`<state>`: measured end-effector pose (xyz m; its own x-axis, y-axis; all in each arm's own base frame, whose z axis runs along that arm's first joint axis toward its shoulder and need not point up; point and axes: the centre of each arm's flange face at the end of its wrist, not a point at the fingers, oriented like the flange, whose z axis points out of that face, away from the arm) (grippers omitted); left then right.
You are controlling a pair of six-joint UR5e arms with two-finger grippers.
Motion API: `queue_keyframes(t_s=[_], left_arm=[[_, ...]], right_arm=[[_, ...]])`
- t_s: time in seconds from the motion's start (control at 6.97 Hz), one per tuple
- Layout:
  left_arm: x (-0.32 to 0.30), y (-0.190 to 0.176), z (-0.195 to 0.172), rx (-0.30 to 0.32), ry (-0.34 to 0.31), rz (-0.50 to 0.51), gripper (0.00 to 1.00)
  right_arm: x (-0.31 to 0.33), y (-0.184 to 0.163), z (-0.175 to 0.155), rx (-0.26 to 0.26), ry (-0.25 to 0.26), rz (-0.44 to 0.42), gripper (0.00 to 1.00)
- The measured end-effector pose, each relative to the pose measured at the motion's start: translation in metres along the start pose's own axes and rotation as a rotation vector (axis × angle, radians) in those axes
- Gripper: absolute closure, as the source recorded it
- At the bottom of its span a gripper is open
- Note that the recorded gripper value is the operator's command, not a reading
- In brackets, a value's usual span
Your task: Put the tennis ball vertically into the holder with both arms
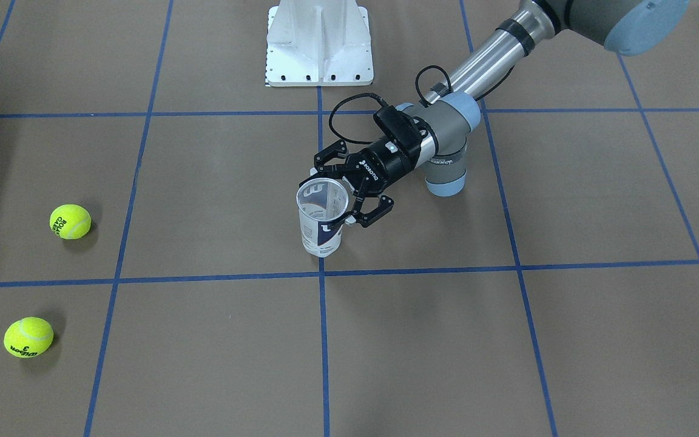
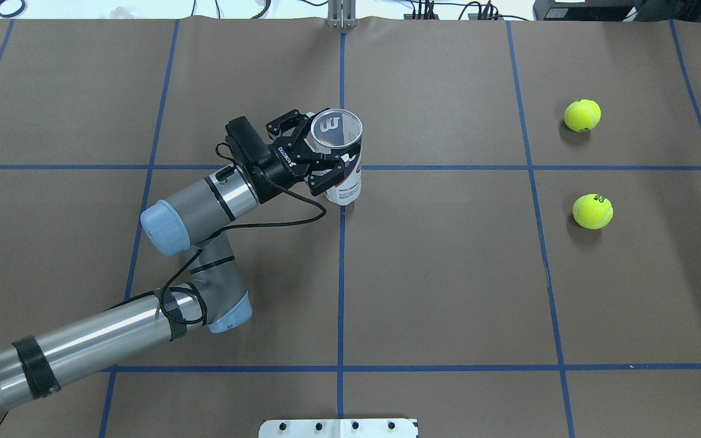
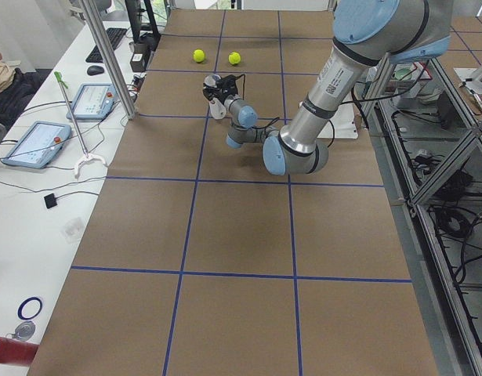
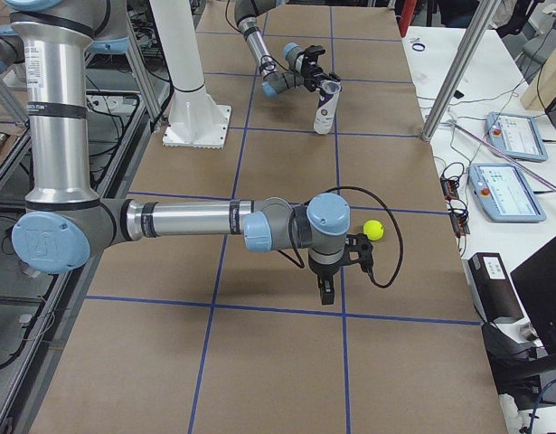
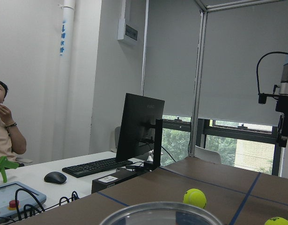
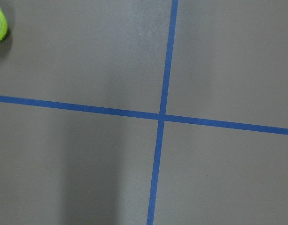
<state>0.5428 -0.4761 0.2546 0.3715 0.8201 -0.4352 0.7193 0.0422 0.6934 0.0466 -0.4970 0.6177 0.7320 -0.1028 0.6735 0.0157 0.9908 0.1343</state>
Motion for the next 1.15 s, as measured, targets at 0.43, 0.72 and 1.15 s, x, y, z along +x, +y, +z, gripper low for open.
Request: queue_keyframes(t_s=[0.43, 0.72, 1.15], left_arm=[[0.000, 0.006, -0.002, -0.018, -0.002, 0.036, 0.15], [0.002, 0.009, -0.002, -0.027, -0.002, 0.037, 0.15], [0.003, 0.009, -0.002, -0.029, -0.003, 0.037, 0.15]], right_arm=[[0.000, -0.001, 0.000, 0.000, 0.000, 0.000, 0.01], [-0.001, -0.002, 0.000, 0.000, -0.003, -0.002, 0.01], [-0.030, -0.007, 0.002, 0.000, -0.029, -0.002, 0.01]])
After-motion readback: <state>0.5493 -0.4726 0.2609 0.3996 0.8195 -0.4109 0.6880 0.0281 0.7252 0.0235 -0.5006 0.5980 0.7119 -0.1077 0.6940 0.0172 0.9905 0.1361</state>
